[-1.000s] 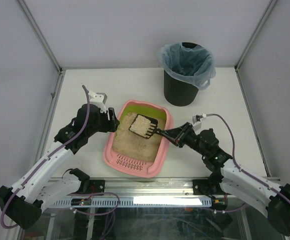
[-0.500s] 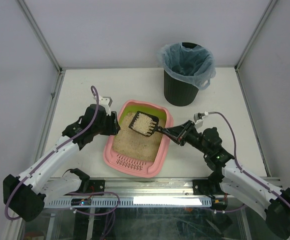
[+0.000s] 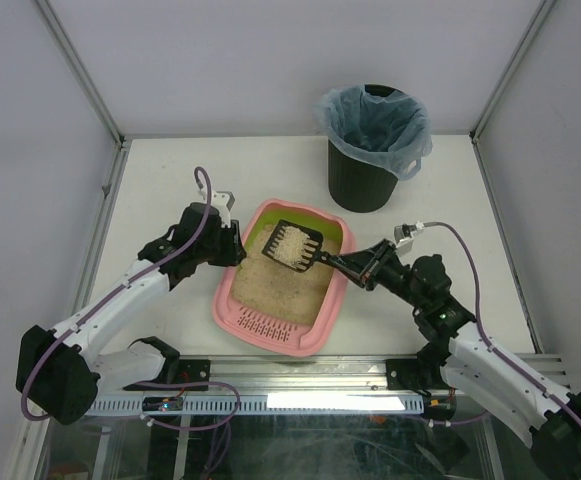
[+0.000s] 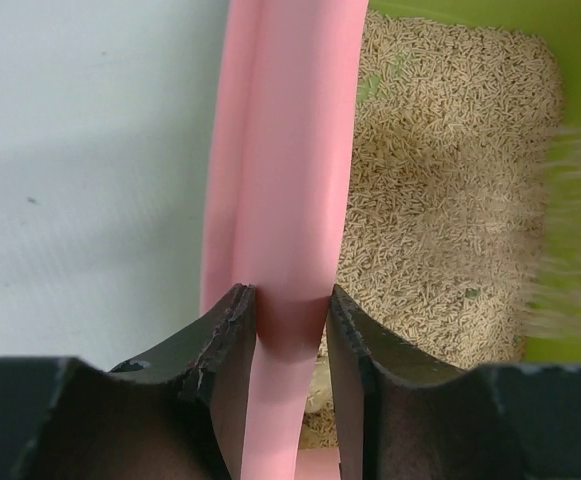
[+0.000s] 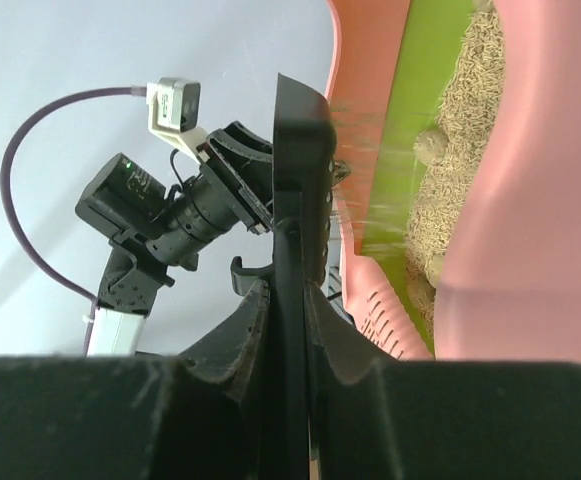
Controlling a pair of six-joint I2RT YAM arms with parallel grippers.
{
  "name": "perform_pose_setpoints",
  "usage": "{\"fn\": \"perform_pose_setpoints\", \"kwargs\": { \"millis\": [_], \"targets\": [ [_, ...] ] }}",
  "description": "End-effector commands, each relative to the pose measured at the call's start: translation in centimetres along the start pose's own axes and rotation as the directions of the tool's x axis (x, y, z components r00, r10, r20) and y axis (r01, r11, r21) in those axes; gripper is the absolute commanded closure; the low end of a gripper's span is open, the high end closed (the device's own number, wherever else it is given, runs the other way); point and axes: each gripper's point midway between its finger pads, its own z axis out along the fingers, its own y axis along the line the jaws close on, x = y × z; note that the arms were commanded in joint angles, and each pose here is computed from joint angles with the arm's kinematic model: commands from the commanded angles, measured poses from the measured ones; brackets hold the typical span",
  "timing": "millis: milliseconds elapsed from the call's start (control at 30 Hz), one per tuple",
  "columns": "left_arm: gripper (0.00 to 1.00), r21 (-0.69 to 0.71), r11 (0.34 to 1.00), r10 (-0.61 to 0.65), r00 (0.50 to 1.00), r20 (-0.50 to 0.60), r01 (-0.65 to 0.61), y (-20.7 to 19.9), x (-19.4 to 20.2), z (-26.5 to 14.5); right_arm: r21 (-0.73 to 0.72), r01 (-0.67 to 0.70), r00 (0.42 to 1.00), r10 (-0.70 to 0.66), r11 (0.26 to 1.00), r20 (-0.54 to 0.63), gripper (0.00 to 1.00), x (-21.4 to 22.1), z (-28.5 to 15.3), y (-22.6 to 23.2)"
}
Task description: Clean the litter box
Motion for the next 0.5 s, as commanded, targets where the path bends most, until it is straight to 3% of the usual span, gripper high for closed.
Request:
{"fn": "perform_pose_setpoints", "kwargs": {
  "millis": [0, 33, 133, 200, 267, 400, 467],
  "targets": [
    [0.68, 0.198, 0.980, 0.009, 1.000, -0.022, -0.005, -4.2, -0.3, 0.4, -0.102, 0.007, 0.989, 0.008, 0.995, 0.148, 1.00, -2.4, -1.3, 2.2],
    [0.68, 0.203, 0.979, 0.011, 1.000, -0.017, -0.007, -4.4, -0.5, 0.3, -0.150, -0.027, 0.988, 0.049, 0.988, 0.146, 1.00, -2.4, -1.6, 3.0],
    [0.68, 0.181, 0.983, 0.015, 1.000, 0.008, -0.017, -4.0, -1.0, 0.3, -0.087, 0.115, 0.991, -0.120, 0.990, -0.055, 1.00, 0.4, -0.3, 3.8],
    [0.67, 0.155, 0.988, 0.017, 1.000, 0.026, -0.020, -3.6, -1.4, 0.2, -0.056, 0.074, 0.997, -0.073, 0.996, 0.014, 1.00, -0.7, -0.4, 2.9],
    [0.65, 0.149, 0.989, 0.017, 0.999, 0.032, -0.021, -3.5, -1.5, -0.1, -0.140, -0.012, 0.992, 0.030, 0.990, 0.120, 1.00, -2.1, -1.4, 3.0],
    [0.57, 0.114, 0.993, 0.007, 0.998, 0.065, -0.015, -2.7, -1.7, -0.6, -0.085, 0.124, 0.991, -0.129, 0.989, -0.044, 1.00, 0.2, -0.6, 3.9],
    [0.55, 0.111, 0.994, 0.008, 0.997, 0.072, -0.016, -2.7, -1.9, -0.8, -0.079, 0.045, 0.995, -0.038, 0.996, 0.092, 1.00, -1.7, -1.3, 3.0]
  ]
}}
